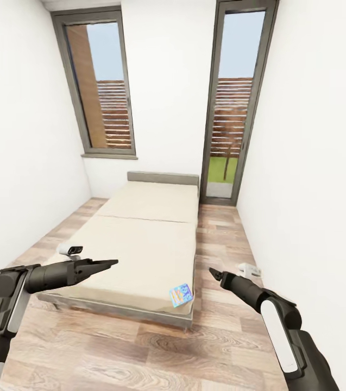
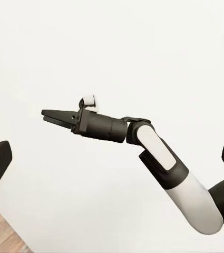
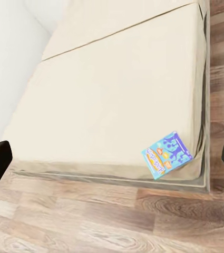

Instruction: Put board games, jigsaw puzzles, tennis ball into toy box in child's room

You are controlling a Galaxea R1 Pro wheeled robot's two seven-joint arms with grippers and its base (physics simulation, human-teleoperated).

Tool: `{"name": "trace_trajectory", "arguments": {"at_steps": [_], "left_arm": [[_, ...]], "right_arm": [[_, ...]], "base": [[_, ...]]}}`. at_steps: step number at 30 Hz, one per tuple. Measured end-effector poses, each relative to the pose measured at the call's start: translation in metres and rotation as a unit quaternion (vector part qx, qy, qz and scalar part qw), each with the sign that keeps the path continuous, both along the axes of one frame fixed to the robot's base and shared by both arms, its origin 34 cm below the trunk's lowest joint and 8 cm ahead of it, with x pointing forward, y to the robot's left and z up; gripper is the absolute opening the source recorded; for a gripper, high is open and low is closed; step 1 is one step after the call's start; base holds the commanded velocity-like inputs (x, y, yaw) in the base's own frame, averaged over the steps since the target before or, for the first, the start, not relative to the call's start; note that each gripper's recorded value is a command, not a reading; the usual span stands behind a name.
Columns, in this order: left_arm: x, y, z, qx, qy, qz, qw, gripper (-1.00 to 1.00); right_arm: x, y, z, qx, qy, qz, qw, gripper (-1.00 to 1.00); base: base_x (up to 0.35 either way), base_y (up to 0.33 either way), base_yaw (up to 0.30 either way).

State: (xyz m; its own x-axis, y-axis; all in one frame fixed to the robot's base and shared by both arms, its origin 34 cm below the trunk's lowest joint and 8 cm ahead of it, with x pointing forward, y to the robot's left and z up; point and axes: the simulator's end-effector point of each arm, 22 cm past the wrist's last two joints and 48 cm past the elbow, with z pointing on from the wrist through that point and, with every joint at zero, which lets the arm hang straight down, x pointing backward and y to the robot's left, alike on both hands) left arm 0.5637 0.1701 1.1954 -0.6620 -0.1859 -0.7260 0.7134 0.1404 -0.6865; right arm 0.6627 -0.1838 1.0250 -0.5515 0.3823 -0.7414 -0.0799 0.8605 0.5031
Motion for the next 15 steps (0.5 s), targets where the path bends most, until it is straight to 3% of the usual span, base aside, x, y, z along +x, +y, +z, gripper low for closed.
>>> {"name": "trace_trajectory", "arguments": {"at_steps": [6, 15], "left_arm": [[0.0000, 0.0000, 0.0000, 0.000, 0.000, 0.000, 1.0000, 1.00], [0.0001, 0.0001, 0.0000, 0.000, 0.000, 0.000, 1.0000, 1.00]], "right_arm": [[0.0000, 0.0000, 0.0000, 0.000, 0.000, 0.000, 1.0000, 1.00], [0.0003, -0.0001, 0.0005, 0.000, -0.001, -0.001, 1.0000, 1.00]], "base": [[0.000, 0.199, -0.280], [0.000, 0.073, -0.280]]}}
